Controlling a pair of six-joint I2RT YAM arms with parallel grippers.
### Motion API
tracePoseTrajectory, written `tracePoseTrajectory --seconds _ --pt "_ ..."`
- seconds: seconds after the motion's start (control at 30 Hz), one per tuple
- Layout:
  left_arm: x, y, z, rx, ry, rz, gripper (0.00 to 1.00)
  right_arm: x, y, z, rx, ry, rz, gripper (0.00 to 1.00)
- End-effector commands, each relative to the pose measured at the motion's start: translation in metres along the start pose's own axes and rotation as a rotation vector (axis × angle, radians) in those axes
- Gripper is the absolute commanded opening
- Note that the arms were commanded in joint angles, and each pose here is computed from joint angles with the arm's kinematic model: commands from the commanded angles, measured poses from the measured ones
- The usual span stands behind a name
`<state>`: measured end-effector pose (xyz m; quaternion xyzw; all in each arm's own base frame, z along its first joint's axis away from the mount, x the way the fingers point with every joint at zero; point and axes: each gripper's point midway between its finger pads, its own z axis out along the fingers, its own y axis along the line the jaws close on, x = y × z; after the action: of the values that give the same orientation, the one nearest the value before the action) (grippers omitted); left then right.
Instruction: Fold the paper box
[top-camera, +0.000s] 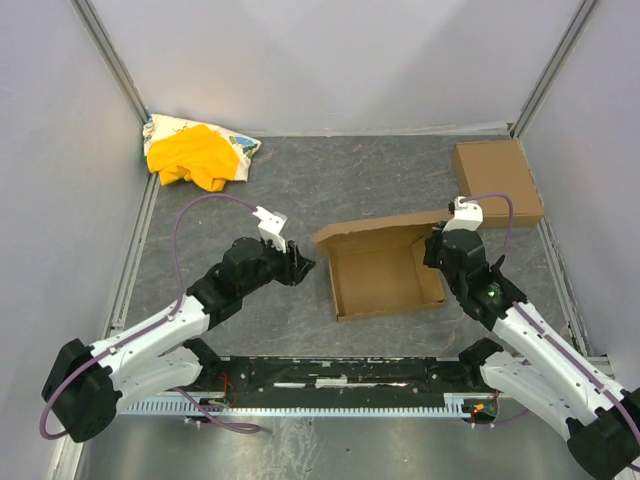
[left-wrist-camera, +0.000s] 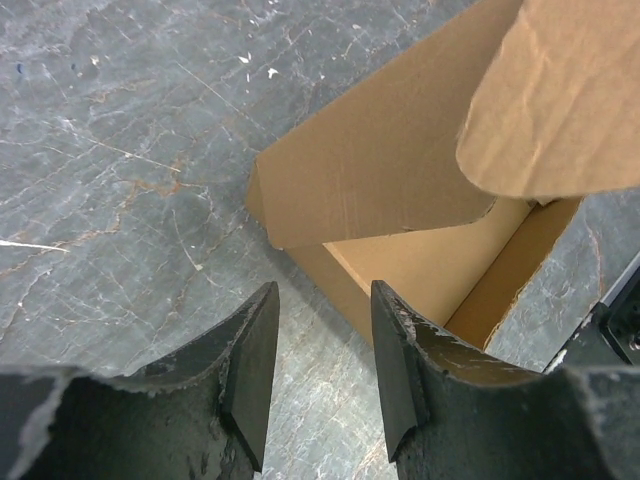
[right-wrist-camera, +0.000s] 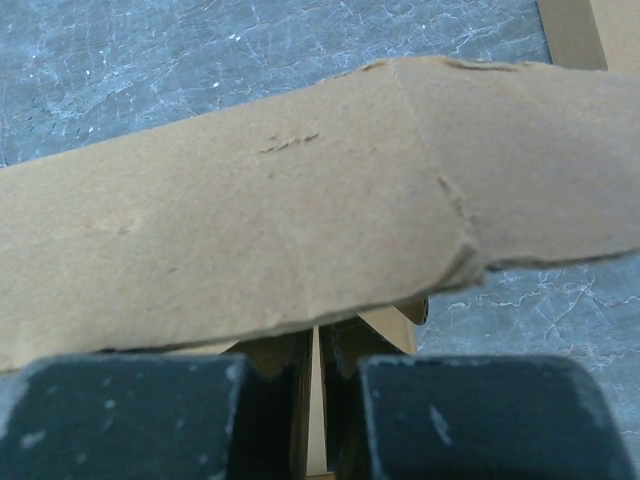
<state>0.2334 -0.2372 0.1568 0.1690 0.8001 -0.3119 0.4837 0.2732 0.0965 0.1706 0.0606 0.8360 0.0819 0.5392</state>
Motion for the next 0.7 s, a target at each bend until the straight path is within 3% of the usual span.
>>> tracePoseTrajectory --seconds 0.0,0.23,0.47,0.67 --pt "-0.022 -0.022 0.006 0.087 -0.071 -0.033 0.49 -0.033 0.007 -0.003 -0.004 -0.084 0.025 0.10" --pt "-0.037 -0.023 0.013 0.082 -0.099 0.002 0.48 -0.040 0.006 -0.006 0.007 -0.088 0.010 0.09" --pt "-0.041 -0.023 0.010 0.072 -0.108 0.024 0.49 -0.037 0.009 -0.025 -0.050 -0.044 -0.017 0.32" --pt "-0.042 -0.023 0.010 0.074 -0.109 0.023 0.49 -0.028 -0.011 -0.039 -0.007 -0.041 -0.047 0.38"
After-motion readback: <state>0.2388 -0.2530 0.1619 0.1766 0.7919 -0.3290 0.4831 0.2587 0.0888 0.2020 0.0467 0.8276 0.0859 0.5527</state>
